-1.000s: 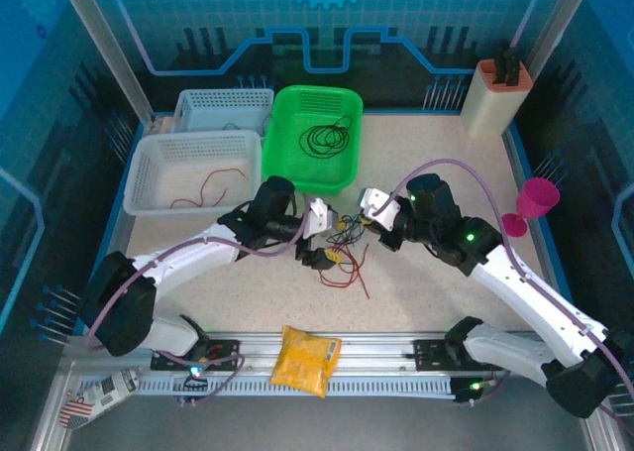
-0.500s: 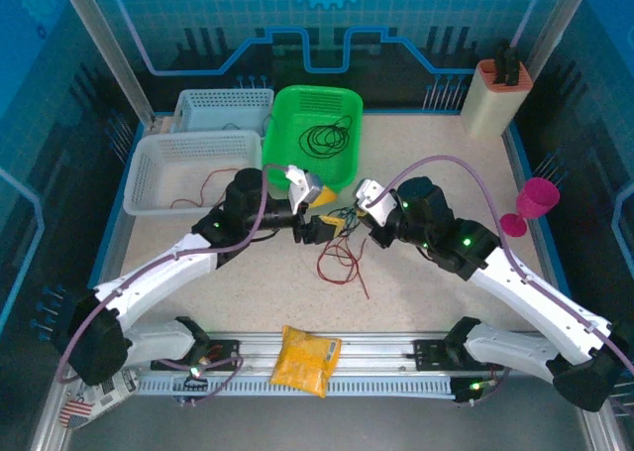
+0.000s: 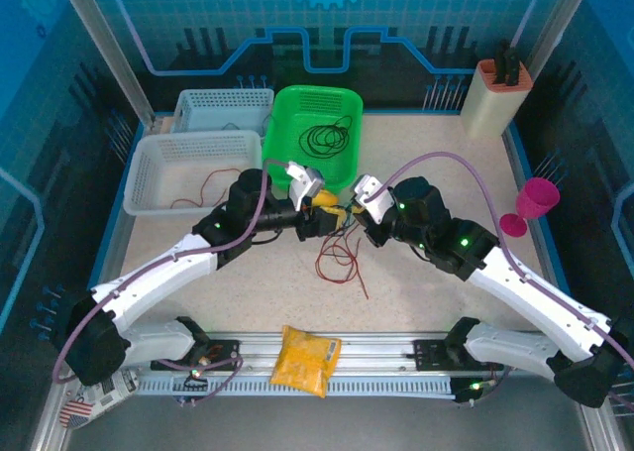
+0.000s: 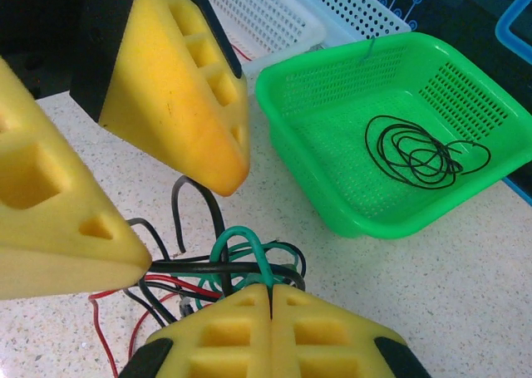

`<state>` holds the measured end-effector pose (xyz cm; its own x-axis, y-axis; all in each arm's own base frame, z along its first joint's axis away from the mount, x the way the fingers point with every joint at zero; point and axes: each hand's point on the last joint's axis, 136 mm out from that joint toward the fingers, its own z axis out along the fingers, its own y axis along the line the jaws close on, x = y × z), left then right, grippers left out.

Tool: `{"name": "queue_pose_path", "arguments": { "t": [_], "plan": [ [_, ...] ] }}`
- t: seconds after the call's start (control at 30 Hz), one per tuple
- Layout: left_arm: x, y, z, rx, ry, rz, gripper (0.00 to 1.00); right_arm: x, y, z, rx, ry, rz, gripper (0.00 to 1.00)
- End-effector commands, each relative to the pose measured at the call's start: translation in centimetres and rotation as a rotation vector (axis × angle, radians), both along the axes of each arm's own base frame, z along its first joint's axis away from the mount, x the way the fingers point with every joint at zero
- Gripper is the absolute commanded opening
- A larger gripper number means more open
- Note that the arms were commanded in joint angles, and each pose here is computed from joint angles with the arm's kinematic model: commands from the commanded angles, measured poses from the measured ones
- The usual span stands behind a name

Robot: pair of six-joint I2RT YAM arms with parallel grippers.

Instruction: Untangle the cables

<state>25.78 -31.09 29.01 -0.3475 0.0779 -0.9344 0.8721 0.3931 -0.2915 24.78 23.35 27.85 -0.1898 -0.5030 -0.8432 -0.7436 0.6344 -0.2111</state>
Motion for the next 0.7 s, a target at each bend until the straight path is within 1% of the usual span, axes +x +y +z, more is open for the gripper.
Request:
{"name": "queue_pose_path", "arguments": {
  "t": [0.0,0.1,0.3,0.37,0.4,0.47,0.53,0.67],
  "plan": [
    [0.2,-0.4,0.0,-0.008,0.02,0.002,0.44,-0.4,0.9,3.0,0.079,-0.045,0.023,0.0],
    [0.1,-0.8,-0.2,-0.009,0.041,-0.024,0.38,-0.5,0.9,3.2,0.085,-0.046,0.024,0.0],
    [0.1,-1.4,-0.1,-0.022,0.057,-0.049,0.37,-1.0,1.3,3.5,0.086,-0.052,0.041,0.0],
    [0.2,-1.4,0.0,-0.026,0.048,-0.044,0.3,-1.1,1.4,3.5,0.083,-0.054,0.05,0.0],
    [0.3,-1.4,0.1,-0.027,0.043,-0.043,0.25,-1.3,1.5,3.6,0.082,-0.054,0.056,0.0],
    [0.2,-1.5,0.2,-0.025,0.034,-0.056,0.14,-1.3,1.5,3.5,0.077,-0.054,0.058,0.0],
    [-0.1,-1.6,0.3,-0.016,0.03,-0.073,0.0,-1.4,1.4,3.6,0.07,-0.055,0.062,0.0],
    [-0.6,-1.5,0.1,0.01,0.026,-0.103,0.0,-1.6,1.0,3.6,0.025,-0.068,0.085,0.0]
  ]
}}
